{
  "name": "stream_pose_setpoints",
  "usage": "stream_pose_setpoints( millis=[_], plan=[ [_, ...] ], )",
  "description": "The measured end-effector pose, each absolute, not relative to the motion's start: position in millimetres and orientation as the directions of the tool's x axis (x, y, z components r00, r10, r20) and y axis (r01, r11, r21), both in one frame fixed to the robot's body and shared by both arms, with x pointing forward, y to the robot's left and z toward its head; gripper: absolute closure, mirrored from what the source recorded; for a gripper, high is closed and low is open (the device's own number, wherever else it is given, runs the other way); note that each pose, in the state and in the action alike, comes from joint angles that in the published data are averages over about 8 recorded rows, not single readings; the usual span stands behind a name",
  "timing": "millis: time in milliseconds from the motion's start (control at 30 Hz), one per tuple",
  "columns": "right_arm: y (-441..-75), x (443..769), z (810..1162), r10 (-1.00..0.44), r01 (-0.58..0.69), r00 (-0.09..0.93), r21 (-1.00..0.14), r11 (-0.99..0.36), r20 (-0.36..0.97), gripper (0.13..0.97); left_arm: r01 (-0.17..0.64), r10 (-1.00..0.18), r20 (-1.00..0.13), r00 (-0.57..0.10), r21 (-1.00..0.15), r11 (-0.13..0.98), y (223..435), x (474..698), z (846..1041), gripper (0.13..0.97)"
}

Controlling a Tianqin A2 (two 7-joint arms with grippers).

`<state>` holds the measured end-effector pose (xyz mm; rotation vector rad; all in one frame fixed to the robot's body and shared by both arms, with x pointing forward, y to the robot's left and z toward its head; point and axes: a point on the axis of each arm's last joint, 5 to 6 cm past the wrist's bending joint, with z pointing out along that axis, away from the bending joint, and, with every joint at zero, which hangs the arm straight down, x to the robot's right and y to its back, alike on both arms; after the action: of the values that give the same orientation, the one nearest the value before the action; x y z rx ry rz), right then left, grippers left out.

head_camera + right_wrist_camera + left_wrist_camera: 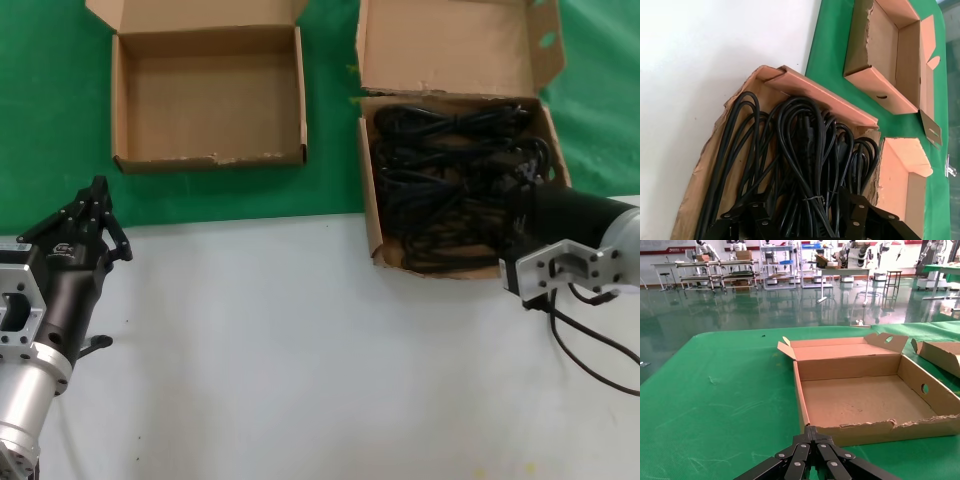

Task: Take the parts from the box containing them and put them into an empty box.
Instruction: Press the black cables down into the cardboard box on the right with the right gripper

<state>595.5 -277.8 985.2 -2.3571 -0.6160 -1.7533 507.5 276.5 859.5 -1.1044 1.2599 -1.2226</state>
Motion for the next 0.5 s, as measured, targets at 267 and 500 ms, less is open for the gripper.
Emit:
stream_pose_setpoints(
  millis=[267,500],
  plan=[
    [-276.9,600.0,985.0,0.24,0.391,0.225,0.138,-0.91,0.944,0.653,0.037,-0.996,-0.067,-0.062,-0.997,0.065,276.5,507.5,859.5,0.952],
    [-275.9,601.4,983.2,0.242,0.381,0.225,0.143,-0.913,0.944,0.75,0.037,-0.996,-0.067,-0.062,-0.997,0.065,276.5,507.5,859.5,0.952]
  ],
)
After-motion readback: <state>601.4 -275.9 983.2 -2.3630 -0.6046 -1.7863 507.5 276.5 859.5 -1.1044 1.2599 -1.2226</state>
